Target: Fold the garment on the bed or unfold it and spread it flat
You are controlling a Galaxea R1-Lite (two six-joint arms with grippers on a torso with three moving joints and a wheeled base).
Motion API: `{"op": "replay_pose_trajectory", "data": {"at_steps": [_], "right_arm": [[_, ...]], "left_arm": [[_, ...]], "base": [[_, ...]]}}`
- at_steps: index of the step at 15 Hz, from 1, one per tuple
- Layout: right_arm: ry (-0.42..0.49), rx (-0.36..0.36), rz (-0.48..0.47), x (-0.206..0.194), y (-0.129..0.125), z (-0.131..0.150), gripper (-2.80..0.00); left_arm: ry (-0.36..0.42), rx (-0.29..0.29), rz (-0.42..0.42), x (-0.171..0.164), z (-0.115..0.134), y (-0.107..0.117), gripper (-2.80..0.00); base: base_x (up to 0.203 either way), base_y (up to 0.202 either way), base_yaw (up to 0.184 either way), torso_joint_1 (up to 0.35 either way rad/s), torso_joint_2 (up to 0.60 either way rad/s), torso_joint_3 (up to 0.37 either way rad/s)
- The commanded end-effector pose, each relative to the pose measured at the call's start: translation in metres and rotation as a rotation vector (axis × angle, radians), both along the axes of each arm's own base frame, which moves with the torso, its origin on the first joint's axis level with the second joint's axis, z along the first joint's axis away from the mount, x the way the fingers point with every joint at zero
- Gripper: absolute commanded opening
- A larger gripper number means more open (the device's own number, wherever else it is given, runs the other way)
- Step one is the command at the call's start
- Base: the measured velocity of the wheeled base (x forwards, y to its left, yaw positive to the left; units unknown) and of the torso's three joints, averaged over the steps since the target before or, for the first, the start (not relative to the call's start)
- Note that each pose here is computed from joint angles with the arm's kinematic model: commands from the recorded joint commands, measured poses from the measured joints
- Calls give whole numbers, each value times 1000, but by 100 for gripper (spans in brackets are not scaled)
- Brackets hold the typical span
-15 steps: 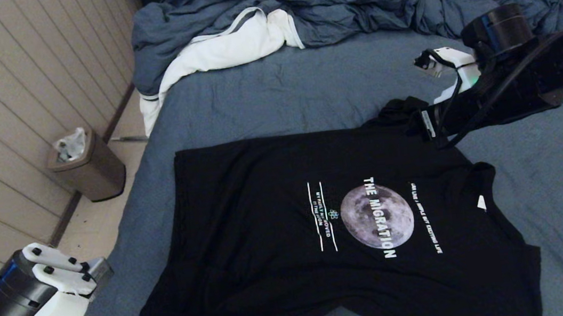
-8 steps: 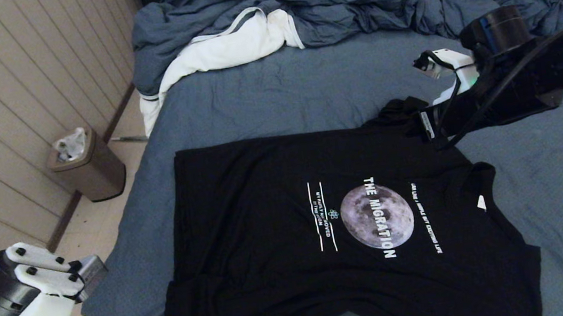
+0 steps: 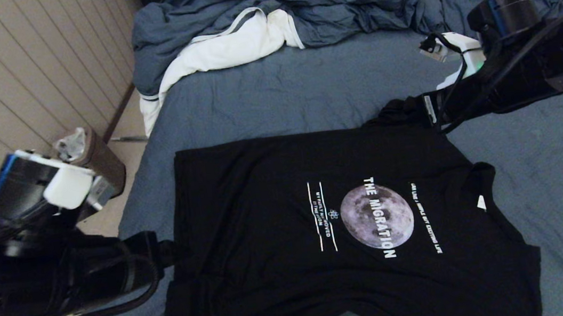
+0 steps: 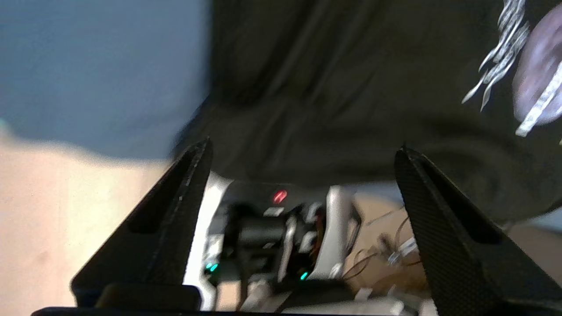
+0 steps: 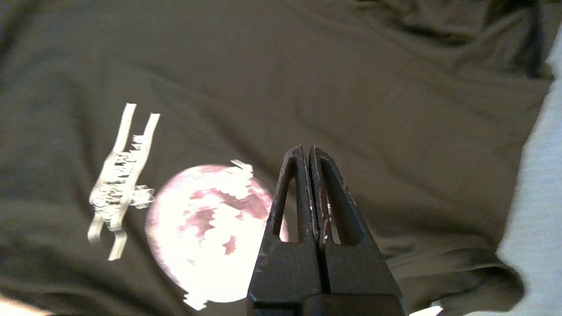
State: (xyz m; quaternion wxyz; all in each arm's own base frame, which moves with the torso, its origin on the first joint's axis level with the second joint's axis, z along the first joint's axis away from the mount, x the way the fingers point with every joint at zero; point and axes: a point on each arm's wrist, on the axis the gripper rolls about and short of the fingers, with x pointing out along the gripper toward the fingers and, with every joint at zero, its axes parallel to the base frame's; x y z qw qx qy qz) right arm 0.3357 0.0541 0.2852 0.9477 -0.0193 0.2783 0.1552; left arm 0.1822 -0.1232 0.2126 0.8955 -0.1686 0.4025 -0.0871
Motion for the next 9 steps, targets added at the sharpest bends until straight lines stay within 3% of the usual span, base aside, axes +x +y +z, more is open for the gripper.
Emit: {"op": "replay_pose_trajectory", "data": {"at_steps": [1,5,9], "right_arm": [[44,29,-3,6,2,-2,-280],[61,27,-5,8,2,-5,-280],[54,27,-10,0,-1,-1,-280]], "left_arm": [[61,22,-4,43,-28,-28,0],[-23,-66,-36,90,-13,-61,0],[-75,-86,-60,92,8,-65,0]], "base": [[0,0,0,0,0,0],[0,0,0,0,0,0],[0,0,0,0,0,0]]}}
